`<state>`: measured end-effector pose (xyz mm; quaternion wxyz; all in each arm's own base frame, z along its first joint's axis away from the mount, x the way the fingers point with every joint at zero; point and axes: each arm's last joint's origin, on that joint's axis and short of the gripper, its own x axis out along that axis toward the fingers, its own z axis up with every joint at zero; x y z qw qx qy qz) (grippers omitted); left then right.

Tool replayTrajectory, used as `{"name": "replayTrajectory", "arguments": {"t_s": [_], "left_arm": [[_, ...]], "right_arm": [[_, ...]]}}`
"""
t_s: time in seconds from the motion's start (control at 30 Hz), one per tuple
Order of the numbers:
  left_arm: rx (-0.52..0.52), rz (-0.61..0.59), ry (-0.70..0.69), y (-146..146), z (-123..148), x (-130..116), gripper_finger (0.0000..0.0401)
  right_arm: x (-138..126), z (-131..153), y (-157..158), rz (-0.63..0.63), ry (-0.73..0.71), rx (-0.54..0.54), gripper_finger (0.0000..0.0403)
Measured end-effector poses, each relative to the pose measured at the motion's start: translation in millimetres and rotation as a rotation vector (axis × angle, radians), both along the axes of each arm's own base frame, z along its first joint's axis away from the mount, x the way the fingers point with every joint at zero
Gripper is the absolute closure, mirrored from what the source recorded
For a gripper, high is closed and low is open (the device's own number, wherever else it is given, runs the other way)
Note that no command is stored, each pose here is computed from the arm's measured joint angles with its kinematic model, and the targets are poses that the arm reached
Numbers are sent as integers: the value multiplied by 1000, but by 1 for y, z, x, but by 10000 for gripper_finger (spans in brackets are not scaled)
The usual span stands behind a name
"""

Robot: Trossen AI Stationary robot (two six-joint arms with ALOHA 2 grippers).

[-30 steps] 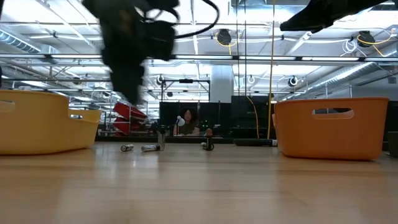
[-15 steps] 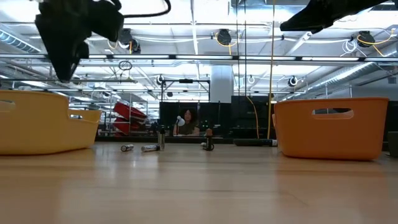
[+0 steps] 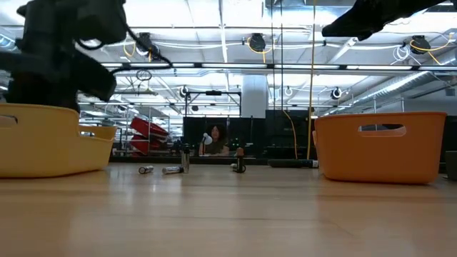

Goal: Sort batteries
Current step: Put the silver battery into the yellow bin

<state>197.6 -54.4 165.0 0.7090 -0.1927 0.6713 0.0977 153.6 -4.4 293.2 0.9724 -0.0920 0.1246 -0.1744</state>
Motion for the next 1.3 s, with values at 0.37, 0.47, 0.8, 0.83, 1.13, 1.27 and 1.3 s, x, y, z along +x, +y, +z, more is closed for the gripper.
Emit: {"name": "replayTrajectory", "arguments": {"t_s": [0.37,0.47,0.8,0.83,1.13,1.27,1.3], "left_arm": [[-13,-63,-89,1,-22,-4,362],[-13,-77,-97,1,-24,-5,361],[0,-73,-104,1,-25,-4,315],[0,-67,-103,1,-25,-4,310],[59,-50,-113,1,-26,-5,258],[92,-56,-108,1,-26,-6,238],[98,-59,-107,0,-26,-7,236]], "right_arm": [[1,6,0,1,-71,22,326],[1,6,0,-2,-76,36,326],[6,2,0,-7,-56,56,326],[7,1,0,-8,-52,57,326],[10,0,0,-16,-50,77,326],[13,5,0,-21,-83,66,326],[15,9,-1,-26,-85,62,326]]}}
